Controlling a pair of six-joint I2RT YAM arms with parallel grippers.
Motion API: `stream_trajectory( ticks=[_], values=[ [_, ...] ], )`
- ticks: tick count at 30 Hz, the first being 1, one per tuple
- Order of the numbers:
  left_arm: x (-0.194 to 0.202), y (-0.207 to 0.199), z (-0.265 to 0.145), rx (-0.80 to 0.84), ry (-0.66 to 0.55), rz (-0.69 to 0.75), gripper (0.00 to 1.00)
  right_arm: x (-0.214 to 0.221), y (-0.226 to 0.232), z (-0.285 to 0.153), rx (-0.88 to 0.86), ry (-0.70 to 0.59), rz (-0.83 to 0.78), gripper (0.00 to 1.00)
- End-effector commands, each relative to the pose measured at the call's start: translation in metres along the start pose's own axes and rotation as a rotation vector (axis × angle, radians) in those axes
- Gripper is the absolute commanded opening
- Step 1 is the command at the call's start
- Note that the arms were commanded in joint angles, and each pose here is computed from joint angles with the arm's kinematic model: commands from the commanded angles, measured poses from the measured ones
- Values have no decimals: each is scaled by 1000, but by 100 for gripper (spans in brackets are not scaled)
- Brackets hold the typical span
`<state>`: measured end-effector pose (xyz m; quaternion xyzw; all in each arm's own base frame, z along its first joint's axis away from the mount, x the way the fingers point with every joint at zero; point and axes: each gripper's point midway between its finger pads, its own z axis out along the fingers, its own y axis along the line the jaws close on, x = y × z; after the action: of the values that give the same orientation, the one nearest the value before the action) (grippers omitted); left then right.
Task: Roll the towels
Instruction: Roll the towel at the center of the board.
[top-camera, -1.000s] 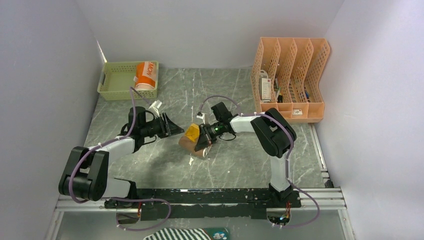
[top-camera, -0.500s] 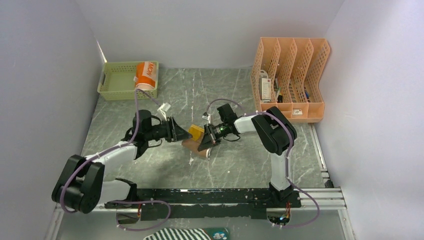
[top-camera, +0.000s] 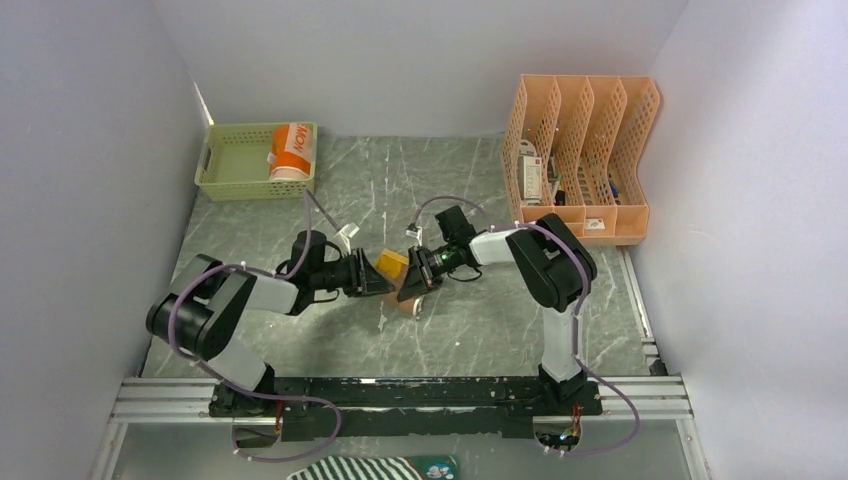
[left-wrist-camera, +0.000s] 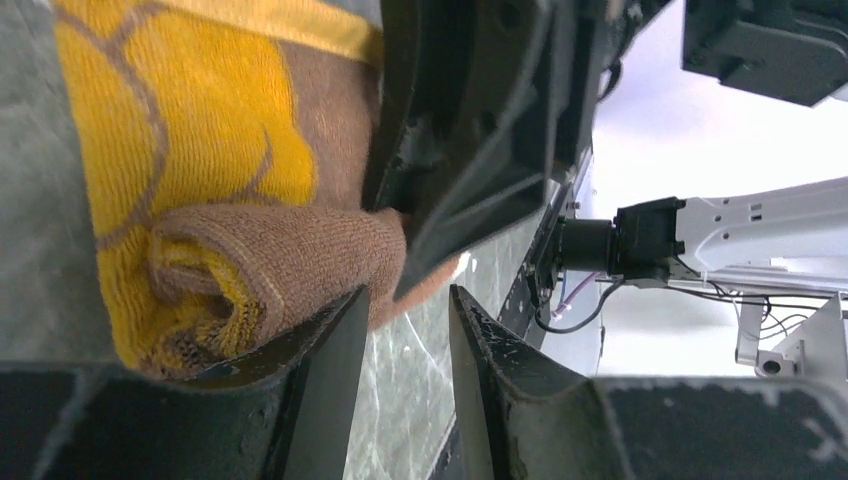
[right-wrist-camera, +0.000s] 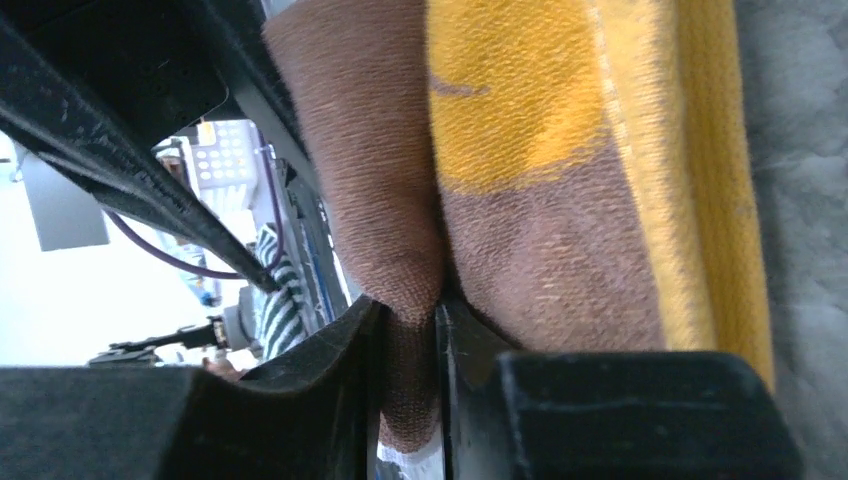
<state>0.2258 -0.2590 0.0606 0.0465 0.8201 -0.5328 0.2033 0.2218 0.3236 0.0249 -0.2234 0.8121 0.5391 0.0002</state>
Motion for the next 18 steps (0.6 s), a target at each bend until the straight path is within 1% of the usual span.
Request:
stream_trajectory(
  ticks=[1,3,6,10,12,13,14,16,17,18],
  values=[
    [-32,0,16,-6,-77,92,47,8,-32,-18,250,-10,-28,31],
    [-34,4,20,-16,-69,86,47,-2,-28,-29,319,-46,-90,36],
    [-34,10,25,-27,-54,80,46,-21,-20,-52,445,-129,-202,39],
    [-31,18,28,-44,-35,63,46,-37,-15,-92,707,-237,-406,41],
    [-28,22,30,-48,-24,52,46,-35,-10,-104,823,-275,-523,41],
    [-27,24,30,-51,-19,46,46,-38,0,-107,858,-308,-585,44],
    [-26,25,31,-54,-15,39,45,-40,13,-108,875,-347,-645,49],
    [-24,28,32,-60,-11,31,45,-39,40,-96,834,-391,-780,63],
    [-24,30,32,-65,-8,24,45,-38,48,-92,813,-401,-830,68],
    [-23,32,32,-71,-5,20,45,-37,53,-86,792,-396,-866,69]
  ],
)
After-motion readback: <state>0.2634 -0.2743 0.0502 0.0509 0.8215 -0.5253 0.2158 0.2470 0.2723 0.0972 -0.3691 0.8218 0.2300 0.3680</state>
